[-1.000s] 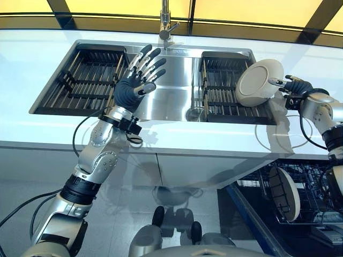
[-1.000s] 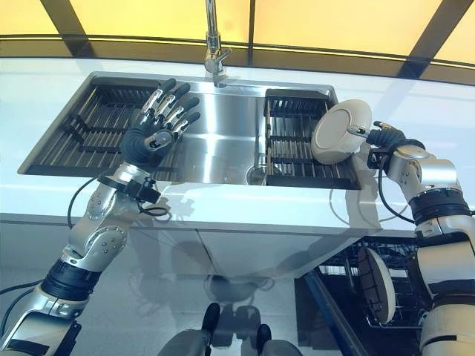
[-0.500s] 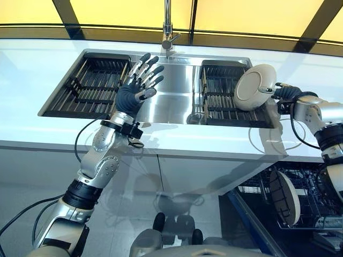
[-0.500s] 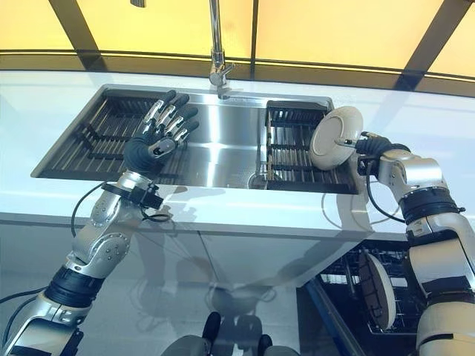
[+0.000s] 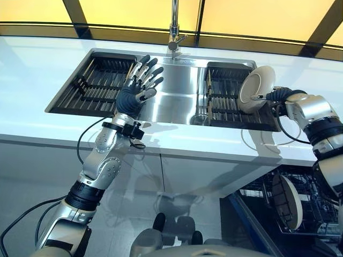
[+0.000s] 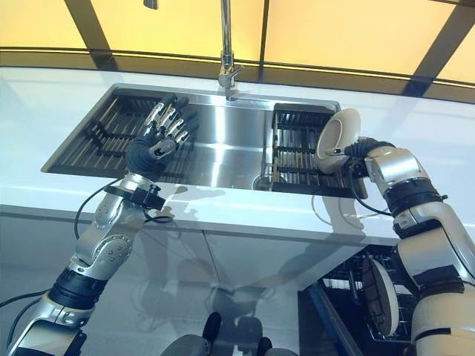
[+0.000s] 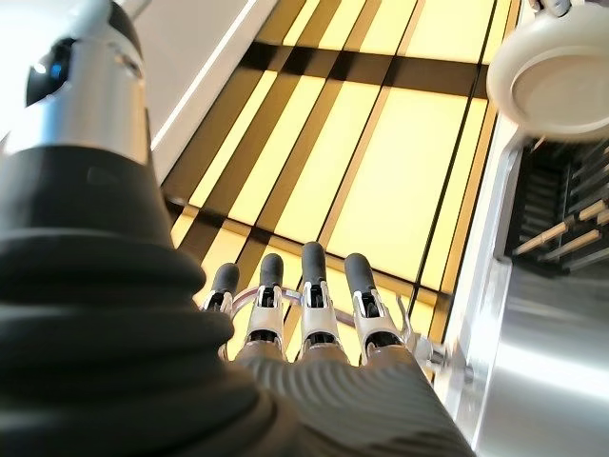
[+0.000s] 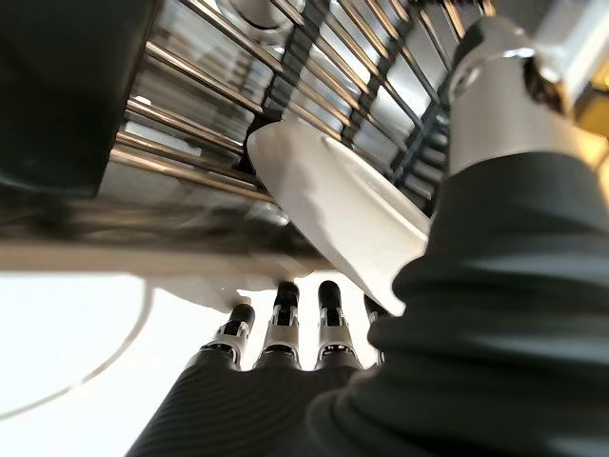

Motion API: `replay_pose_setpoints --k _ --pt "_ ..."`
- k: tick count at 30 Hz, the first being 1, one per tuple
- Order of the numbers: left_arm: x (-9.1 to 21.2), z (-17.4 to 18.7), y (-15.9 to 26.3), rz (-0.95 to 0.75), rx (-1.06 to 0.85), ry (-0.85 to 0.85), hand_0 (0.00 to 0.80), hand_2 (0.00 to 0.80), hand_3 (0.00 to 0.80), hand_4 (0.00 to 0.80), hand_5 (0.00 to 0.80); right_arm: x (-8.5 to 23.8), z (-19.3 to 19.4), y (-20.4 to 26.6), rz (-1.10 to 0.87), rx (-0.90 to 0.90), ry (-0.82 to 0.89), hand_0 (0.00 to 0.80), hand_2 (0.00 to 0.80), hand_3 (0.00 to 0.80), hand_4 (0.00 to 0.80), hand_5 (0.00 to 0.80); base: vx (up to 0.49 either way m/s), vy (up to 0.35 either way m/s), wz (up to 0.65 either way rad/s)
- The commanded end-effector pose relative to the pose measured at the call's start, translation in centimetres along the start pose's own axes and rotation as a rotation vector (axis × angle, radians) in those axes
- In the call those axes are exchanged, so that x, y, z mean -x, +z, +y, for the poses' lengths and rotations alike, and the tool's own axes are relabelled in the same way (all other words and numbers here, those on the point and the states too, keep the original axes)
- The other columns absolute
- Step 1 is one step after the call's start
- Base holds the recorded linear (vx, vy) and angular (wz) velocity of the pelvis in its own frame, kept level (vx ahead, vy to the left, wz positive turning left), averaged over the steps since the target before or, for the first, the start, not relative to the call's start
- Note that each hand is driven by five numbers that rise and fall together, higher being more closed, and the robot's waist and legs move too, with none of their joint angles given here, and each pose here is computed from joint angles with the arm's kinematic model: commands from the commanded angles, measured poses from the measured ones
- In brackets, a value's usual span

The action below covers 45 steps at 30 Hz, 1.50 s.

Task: Take plates into dishwasher

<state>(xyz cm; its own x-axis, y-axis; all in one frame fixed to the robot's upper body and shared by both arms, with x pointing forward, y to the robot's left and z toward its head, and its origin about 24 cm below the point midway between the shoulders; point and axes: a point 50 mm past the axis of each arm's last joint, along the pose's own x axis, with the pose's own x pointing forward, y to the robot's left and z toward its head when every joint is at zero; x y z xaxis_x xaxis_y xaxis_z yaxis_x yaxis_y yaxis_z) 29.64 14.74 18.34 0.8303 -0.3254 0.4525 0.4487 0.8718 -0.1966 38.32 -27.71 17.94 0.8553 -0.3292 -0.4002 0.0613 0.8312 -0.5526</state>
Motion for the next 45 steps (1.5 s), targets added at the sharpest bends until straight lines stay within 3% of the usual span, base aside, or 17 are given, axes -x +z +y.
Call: replay_pose_setpoints --k 1,19,32,45 --pt "-0.3 0.0 1.2 -0.068 -0.024 -0.009 0.000 0.000 0.000 0.000 0.000 2.0 -1.9 6.5 -0.207 0.054 -0.108 0.800 0.800 0.800 0.800 0.800 -0.018 0.018 0.10" --pt "0.2 0.3 2.1 -0.140 -0.008 -0.015 0.000 0.000 0.000 0.000 0.000 2.4 -2.9 6.5 -0.341 -0.009 -0.220 0.800 0.800 0.800 0.800 0.800 -0.027 0.020 0.07" --pt "0.5 0.1 1.4 -0.108 -0.002 -0.034 0.000 0.000 0.000 0.000 0.000 5.3 -3.4 9.8 -0.633 0.029 -0.187 0.800 0.800 0.800 0.800 0.800 -0.007 0.030 -0.04" --pt "-0.7 -0.1 2.3 -0.123 -0.001 -0.055 0.000 0.000 0.000 0.000 0.000 7.0 -5.3 10.1 -0.729 -0.002 -0.186 0.800 0.800 0.800 0.800 0.800 -0.049 0.024 -0.22"
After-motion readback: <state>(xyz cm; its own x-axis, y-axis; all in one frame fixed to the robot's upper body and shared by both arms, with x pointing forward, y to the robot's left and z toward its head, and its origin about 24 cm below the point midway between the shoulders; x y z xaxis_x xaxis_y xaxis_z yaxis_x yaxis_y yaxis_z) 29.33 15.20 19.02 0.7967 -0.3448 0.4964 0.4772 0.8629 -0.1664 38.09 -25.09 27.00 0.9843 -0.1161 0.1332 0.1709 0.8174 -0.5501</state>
